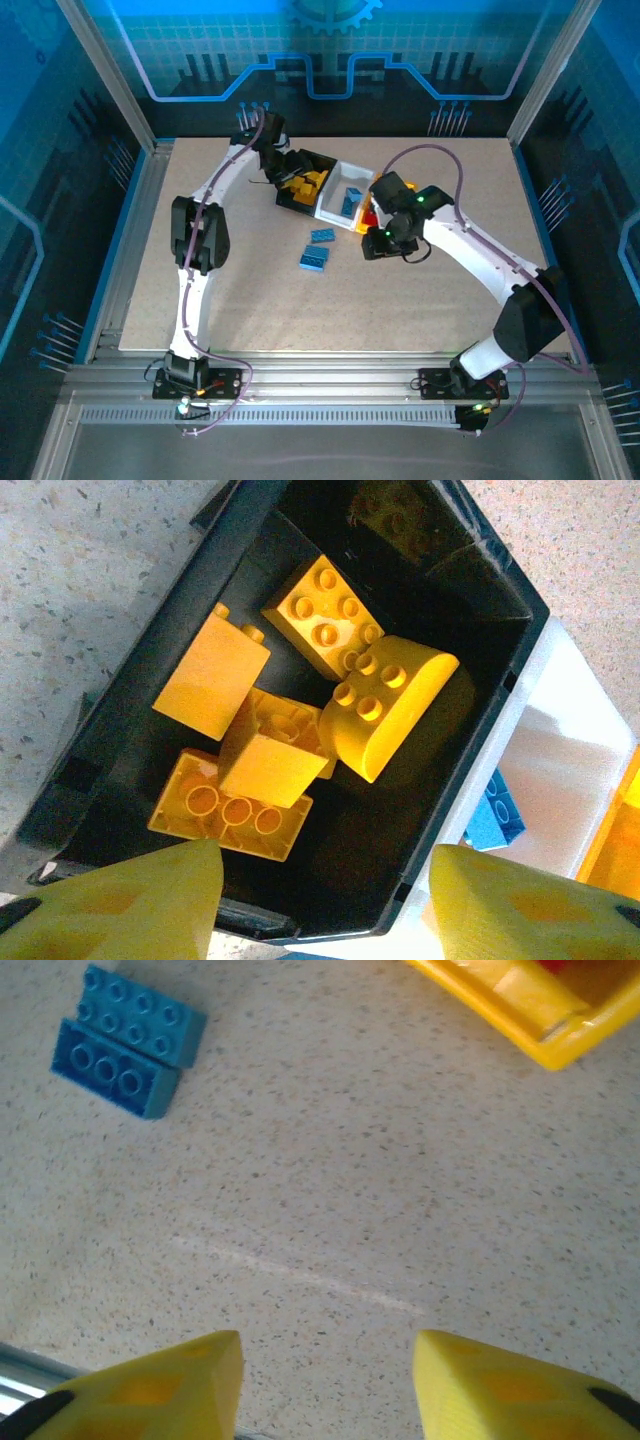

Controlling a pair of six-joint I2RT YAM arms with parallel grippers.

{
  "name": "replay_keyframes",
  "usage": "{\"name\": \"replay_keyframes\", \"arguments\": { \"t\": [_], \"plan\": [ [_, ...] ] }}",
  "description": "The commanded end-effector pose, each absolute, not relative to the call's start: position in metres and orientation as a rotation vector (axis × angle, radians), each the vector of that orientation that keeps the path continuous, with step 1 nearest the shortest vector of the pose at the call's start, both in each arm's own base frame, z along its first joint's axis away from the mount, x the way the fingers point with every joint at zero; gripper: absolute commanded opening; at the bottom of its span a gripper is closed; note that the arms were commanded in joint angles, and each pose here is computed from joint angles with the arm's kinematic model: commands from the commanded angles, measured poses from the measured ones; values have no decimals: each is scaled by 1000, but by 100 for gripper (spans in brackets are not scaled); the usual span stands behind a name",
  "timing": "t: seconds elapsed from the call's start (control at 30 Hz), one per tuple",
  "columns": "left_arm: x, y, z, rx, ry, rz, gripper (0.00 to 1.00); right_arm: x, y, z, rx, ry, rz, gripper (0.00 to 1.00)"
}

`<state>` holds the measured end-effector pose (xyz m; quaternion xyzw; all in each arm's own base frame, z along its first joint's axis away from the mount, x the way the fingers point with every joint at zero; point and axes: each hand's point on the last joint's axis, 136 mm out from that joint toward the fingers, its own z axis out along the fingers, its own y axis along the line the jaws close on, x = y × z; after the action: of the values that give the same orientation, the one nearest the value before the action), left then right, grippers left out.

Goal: Sort the legos into containers by color

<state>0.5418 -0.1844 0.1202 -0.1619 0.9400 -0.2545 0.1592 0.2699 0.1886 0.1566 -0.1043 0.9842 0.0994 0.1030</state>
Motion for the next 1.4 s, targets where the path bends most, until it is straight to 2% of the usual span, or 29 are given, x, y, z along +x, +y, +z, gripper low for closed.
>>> {"name": "replay_keyframes", "arguments": {
  "t": [0.0, 0.1, 0.2, 0.5, 0.67, 0.93, 1.37],
  "plan": [
    [526, -185, 165, -406, 2641, -750, 60, 268, 229, 161, -577, 2834, 391, 57],
    [505, -176, 182, -380, 2622, -719, 62, 267, 261, 153, -844, 2736, 395, 64],
    [475, -161, 190, -376, 2620, -672, 64, 271, 282, 138, -999, 2703, 381, 66],
    [358, -106, 167, -521, 2662, -616, 71, 286, 335, 96, -1104, 2799, 488, 67],
    [310, -88, 155, -596, 2673, -599, 72, 294, 348, 77, -1116, 2838, 485, 68],
    [276, -75, 151, -659, 2666, -599, 74, 303, 353, 53, -1132, 2880, 459, 67],
    [275, -78, 144, -707, 2657, -647, 75, 279, 339, 35, -1103, 2966, 482, 66]
  ]
}}
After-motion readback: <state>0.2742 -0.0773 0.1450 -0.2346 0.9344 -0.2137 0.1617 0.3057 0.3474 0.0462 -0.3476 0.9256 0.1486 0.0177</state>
